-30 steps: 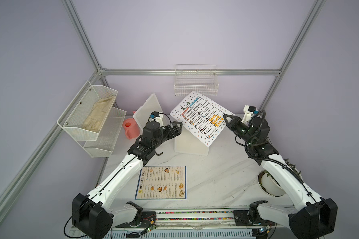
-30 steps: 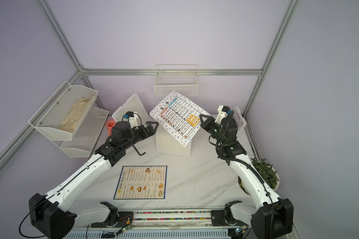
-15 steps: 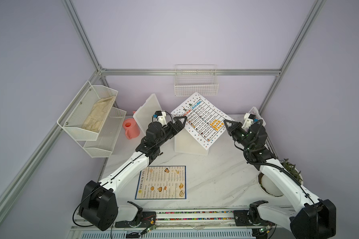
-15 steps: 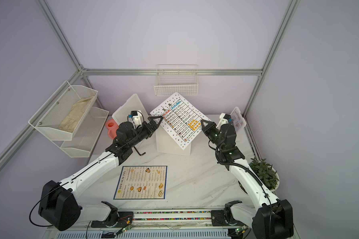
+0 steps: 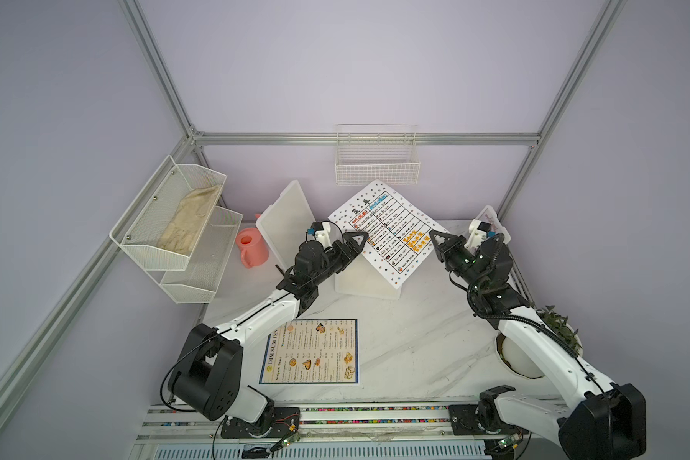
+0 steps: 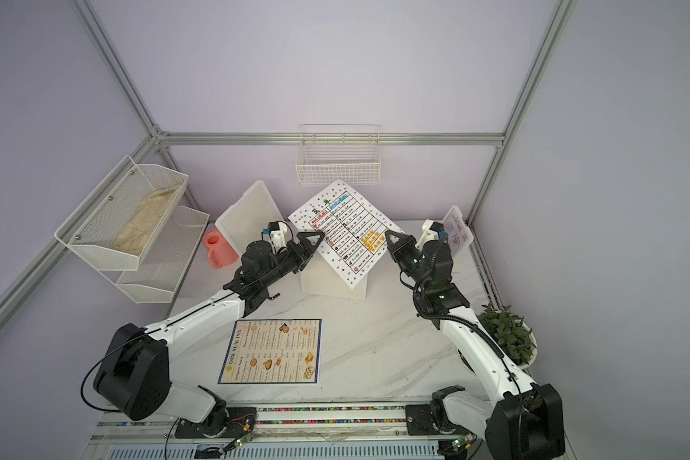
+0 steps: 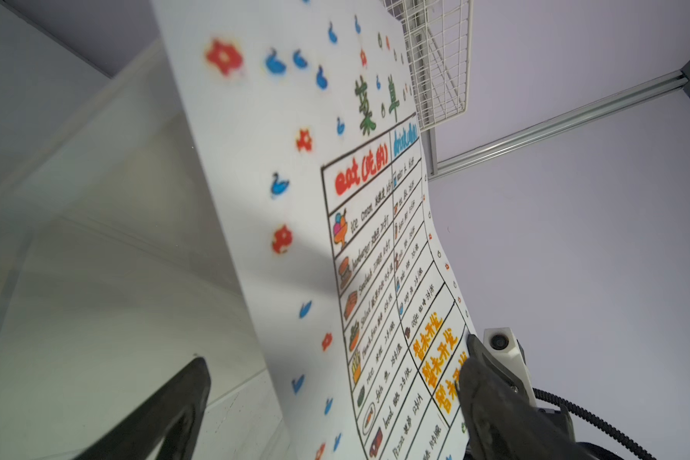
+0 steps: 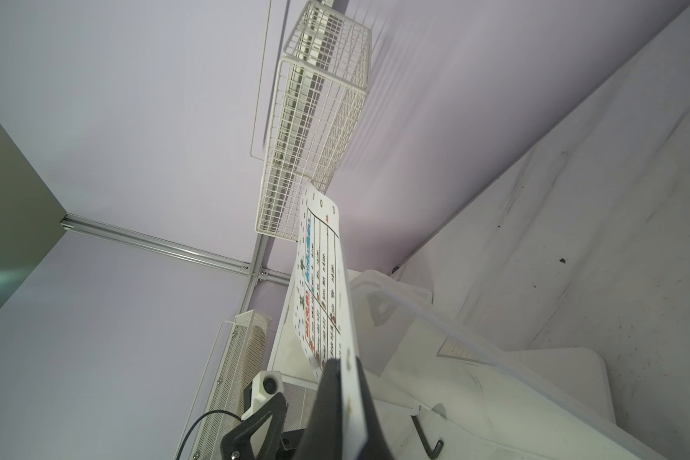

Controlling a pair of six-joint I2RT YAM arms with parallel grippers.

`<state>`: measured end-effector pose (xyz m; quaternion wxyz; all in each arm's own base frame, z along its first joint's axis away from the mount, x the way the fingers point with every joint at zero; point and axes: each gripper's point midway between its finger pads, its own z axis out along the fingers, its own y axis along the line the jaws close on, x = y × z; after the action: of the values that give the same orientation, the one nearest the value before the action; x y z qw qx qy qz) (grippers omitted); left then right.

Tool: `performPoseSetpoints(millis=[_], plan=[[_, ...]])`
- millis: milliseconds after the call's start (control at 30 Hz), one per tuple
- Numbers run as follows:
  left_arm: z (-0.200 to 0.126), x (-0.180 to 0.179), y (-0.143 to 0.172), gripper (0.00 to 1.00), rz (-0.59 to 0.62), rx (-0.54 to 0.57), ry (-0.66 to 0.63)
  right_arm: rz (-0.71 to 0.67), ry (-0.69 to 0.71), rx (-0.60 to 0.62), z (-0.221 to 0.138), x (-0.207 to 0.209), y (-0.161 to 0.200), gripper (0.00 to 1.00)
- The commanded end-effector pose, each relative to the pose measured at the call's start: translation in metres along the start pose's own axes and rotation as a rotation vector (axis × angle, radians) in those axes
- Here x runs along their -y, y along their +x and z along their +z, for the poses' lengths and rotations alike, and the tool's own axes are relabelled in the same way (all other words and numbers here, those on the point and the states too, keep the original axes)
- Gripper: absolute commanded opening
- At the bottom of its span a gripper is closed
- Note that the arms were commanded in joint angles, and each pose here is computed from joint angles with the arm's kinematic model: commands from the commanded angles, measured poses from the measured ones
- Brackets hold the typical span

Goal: Insert the menus into the narrow rack
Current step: Pick up the menu from the center of the board.

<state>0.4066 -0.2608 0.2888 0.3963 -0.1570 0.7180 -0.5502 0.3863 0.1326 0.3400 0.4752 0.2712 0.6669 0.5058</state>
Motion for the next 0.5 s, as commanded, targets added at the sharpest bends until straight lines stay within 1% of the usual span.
performPoseSetpoints(millis=[0, 133, 233, 367, 467], plan=[[0.002, 0.009, 0.007, 0.92, -0.008, -0.01, 0.084, 0.043, -0.024, 0.017, -0.007, -0.007, 0.0, 0.0], [0.005, 0.009, 0.013, 0.88, -0.017, -0.018, 0.104, 0.064, -0.006, 0.016, -0.011, -0.002, 0.004, 0.0], [0.006, 0.01, 0.014, 0.82, -0.016, -0.018, 0.118, 0.067, 0.011, 0.026, -0.016, 0.001, 0.005, 0.0], [0.004, 0.012, 0.013, 0.72, -0.018, -0.005, 0.138, 0.073, 0.029, 0.027, -0.021, 0.004, 0.006, 0.0], [0.005, 0.014, 0.013, 0.62, -0.021, -0.009, 0.155, 0.079, 0.039, 0.023, -0.022, 0.008, 0.01, 0.0]])
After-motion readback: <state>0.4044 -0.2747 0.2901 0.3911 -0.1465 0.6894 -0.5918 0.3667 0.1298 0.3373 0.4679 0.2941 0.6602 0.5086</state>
